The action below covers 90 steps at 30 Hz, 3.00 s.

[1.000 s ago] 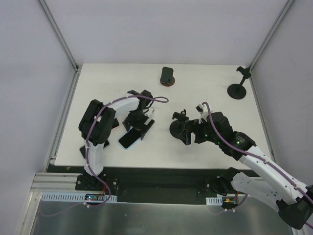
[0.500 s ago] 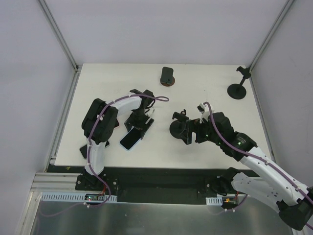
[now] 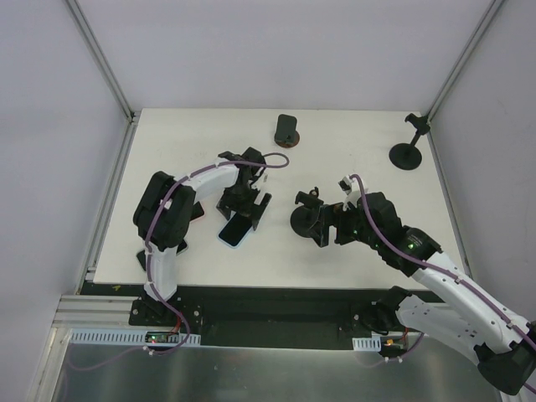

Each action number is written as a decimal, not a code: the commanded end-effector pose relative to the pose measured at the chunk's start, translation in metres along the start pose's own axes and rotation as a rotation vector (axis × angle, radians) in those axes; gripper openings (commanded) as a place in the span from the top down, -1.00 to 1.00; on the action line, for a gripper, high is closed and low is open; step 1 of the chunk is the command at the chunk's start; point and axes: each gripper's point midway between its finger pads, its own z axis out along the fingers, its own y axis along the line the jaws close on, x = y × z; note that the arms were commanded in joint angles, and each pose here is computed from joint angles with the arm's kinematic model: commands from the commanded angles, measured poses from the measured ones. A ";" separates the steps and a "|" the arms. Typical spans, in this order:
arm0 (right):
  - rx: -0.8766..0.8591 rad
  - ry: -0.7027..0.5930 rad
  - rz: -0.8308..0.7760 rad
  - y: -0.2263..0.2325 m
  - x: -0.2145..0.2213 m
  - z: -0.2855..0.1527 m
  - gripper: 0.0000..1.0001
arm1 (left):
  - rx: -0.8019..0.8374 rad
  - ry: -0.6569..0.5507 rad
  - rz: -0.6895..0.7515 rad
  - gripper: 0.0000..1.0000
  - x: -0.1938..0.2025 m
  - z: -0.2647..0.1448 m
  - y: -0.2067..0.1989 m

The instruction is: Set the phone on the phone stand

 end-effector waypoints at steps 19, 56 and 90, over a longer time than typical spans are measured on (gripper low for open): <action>-0.005 -0.064 -0.011 0.005 -0.020 -0.004 -0.93 | -0.131 0.146 0.072 -0.42 0.030 0.024 0.021; 0.173 -0.183 -0.092 -0.013 -0.072 -0.055 -0.93 | -0.116 -0.477 0.017 1.00 -0.018 -0.126 0.007; -0.171 -0.332 0.008 0.207 -0.197 0.057 -0.22 | 0.185 -1.302 0.104 1.00 0.011 -0.285 -0.029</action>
